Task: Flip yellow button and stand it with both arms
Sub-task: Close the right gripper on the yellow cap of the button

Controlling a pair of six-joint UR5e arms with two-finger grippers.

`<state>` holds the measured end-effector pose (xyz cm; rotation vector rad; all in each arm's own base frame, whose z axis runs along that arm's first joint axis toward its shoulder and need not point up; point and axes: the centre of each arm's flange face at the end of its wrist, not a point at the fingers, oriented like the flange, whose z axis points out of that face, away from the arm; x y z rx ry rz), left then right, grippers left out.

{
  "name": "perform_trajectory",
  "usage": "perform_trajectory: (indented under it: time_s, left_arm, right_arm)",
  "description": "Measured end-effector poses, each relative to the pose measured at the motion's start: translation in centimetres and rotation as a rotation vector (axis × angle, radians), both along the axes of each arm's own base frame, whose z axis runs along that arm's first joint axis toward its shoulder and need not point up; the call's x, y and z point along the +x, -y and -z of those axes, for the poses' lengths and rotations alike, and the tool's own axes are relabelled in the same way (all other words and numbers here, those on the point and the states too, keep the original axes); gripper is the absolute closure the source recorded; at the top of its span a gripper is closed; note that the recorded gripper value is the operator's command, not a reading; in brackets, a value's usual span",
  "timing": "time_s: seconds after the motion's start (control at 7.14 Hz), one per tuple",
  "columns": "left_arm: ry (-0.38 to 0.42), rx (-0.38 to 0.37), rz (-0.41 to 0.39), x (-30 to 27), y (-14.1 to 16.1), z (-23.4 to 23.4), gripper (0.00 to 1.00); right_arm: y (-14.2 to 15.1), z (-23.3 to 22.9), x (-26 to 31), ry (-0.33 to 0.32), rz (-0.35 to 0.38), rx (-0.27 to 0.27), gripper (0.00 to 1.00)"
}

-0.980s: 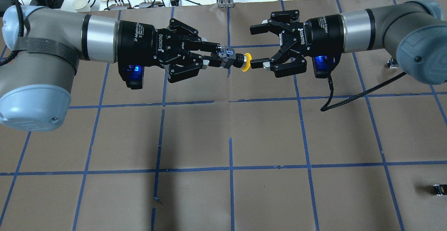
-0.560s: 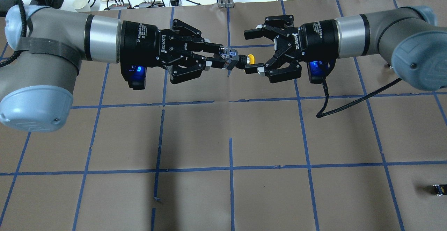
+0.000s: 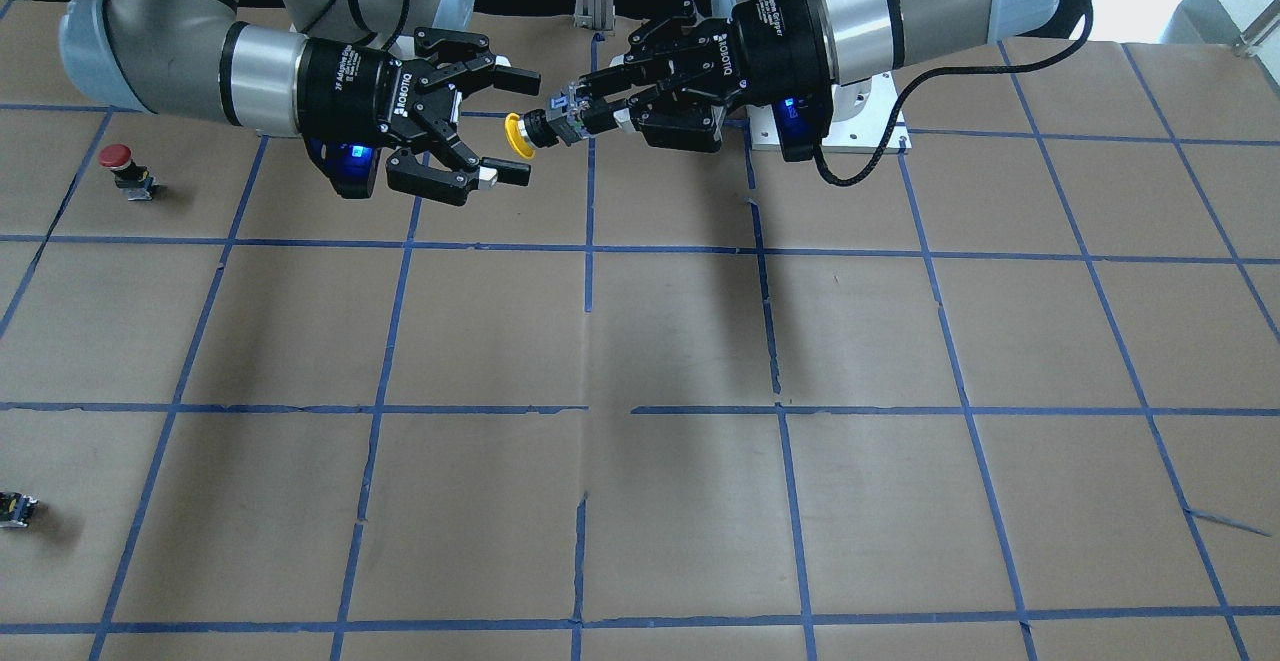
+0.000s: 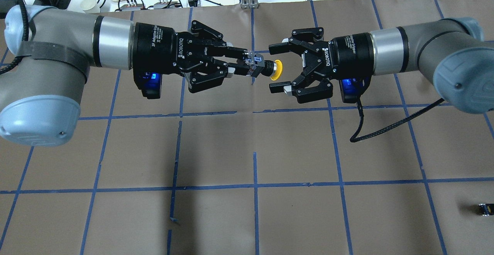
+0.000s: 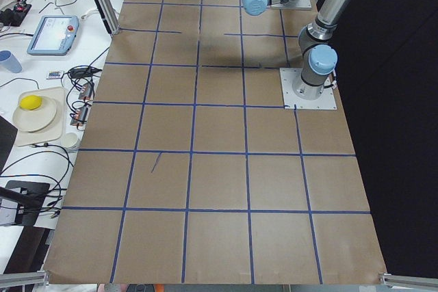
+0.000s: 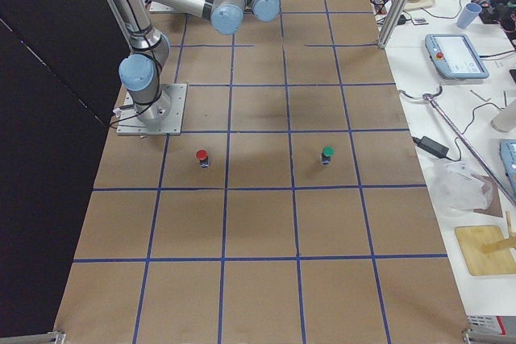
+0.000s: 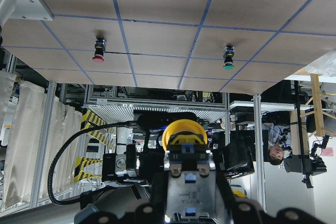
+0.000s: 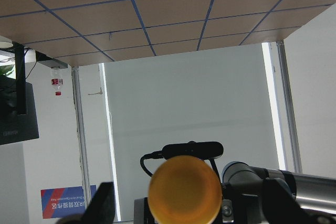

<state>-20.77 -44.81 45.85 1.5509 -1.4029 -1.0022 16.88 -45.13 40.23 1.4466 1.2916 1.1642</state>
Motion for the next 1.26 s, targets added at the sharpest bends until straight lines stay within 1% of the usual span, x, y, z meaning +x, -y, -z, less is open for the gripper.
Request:
perform_trajectory:
  time_s: [0.14, 0.56, 0.7, 0.84, 0.98, 1.12, 1.26]
  left_arm:
    - [0.000, -0.006, 0.000, 0.0, -0.1, -0.2, 0.90]
    - [0.001, -0.014, 0.004, -0.2, 0.0, -0.5, 0.90]
    - [0.001, -0.015, 0.005, -0.2, 0.0, -0.5, 0.90]
    - [0.002, -0.016, 0.006, -0.3, 0.0, -0.6, 0.90]
    - [0.002, -0.017, 0.007, -0.3, 0.0, -0.6, 0.89]
    - [0.002, -0.017, 0.007, -0.3, 0.0, -0.7, 0.89]
    - [0.002, -0.018, 0.008, -0.4, 0.0, -0.7, 0.89]
  right_arm:
    - [-0.3, 0.2, 0.0, -0.002, -0.002, 0.004, 0.05]
    - [-1.5, -0.8, 0.2, -0.007, -0.002, -0.019, 0.08]
    - [-1.6, -1.0, 0.2, -0.007, -0.001, -0.023, 0.17]
    - [-1.6, -0.9, 0.2, -0.007, -0.001, -0.023, 0.32]
    - [-1.6, -0.9, 0.2, -0.008, 0.000, -0.024, 0.45]
    - [-1.6, -0.9, 0.1, -0.007, 0.000, -0.024, 0.53]
    - [-1.6, -0.9, 0.1, -0.007, 0.001, -0.024, 0.64]
